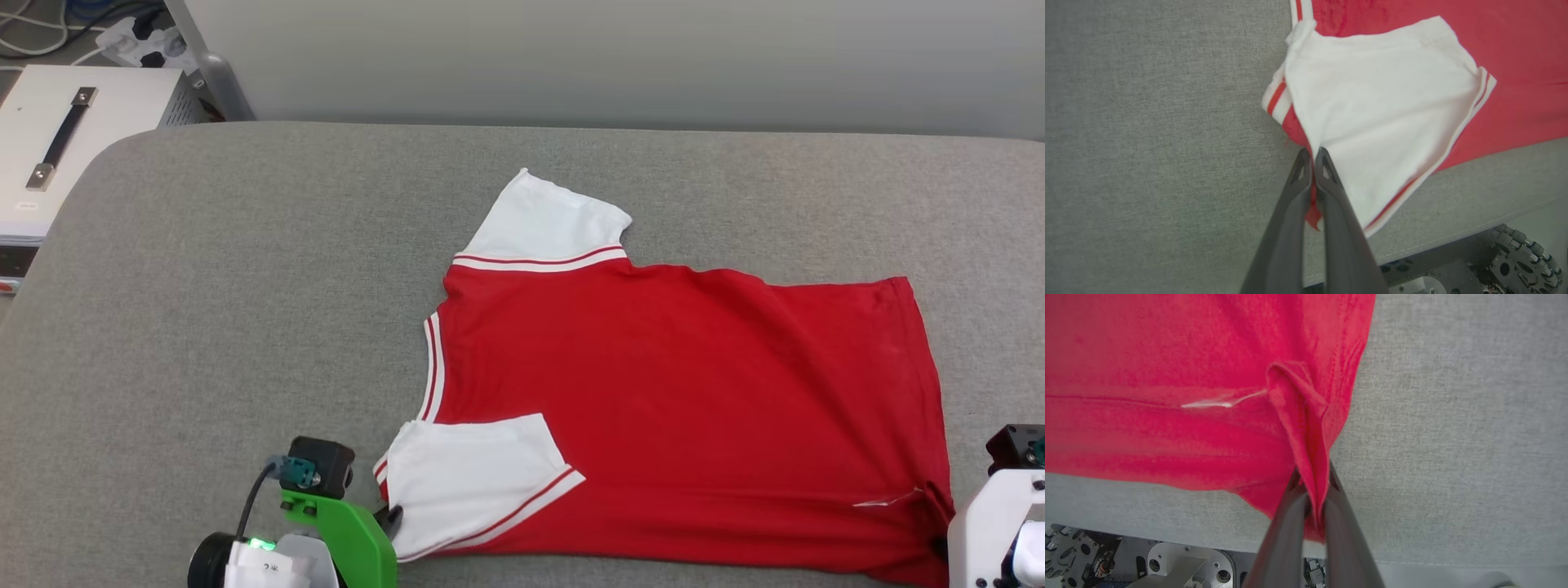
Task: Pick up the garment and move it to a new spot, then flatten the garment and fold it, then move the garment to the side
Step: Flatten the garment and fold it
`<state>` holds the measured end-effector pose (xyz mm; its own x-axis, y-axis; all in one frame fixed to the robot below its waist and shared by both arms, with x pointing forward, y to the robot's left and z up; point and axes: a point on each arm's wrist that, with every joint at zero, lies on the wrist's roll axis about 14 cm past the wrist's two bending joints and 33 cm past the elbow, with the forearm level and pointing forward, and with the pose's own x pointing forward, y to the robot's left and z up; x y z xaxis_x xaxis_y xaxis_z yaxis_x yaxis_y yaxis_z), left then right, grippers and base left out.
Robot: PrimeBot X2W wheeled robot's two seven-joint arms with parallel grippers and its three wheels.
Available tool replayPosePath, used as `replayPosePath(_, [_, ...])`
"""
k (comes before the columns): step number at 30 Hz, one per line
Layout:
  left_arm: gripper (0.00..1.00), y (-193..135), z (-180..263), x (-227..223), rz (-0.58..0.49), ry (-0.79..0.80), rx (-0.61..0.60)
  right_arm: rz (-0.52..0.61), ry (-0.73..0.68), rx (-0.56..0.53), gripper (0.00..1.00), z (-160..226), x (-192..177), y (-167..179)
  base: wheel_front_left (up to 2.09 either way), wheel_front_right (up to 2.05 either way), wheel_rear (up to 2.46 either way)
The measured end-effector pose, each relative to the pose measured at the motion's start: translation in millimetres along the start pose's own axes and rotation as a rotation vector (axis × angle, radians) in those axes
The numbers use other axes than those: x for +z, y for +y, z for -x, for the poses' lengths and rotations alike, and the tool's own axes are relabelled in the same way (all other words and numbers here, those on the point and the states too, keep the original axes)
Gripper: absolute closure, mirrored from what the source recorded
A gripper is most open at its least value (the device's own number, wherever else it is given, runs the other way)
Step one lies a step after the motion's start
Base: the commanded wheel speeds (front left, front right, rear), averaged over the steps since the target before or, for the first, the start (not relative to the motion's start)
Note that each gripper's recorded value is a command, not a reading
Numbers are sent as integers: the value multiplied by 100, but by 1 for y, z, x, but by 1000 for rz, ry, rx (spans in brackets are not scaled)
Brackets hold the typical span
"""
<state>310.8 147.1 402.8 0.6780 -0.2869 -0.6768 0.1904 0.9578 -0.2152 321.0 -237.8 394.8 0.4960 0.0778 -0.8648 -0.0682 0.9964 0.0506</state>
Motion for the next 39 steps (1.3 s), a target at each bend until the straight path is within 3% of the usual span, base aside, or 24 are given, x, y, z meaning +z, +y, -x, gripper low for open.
replayPosePath(16, [100, 9, -27, -34, 27, 121, 7, -20, 53, -10, 100, -24, -14, -1, 0, 0, 0])
replayPosePath(17, [95, 10, -28, -33, 27, 115, 9, -21, 55, -9, 100, -24, -15, -1, 0, 0, 0])
replayPosePath(18, [47, 10, -28, -33, 26, 111, 11, -19, 46, -9, 41, -24, -14, 0, 0, 0, 0])
replayPosePath(19, [0, 10, -28, -34, 24, 107, 10, -20, 33, -9, 0, -24, -12, 0, 0, 0, 0])
replayPosePath(31, [0, 14, -18, 5, -19, -53, 29, -34, -157, 24, 0, -1, 23, 7, 0, 0, 0])
replayPosePath(39, [0, -10, -1, 89, -93, -359, -45, -25, -515, 86, 0, 45, 86, 24, 0, 0, 0])
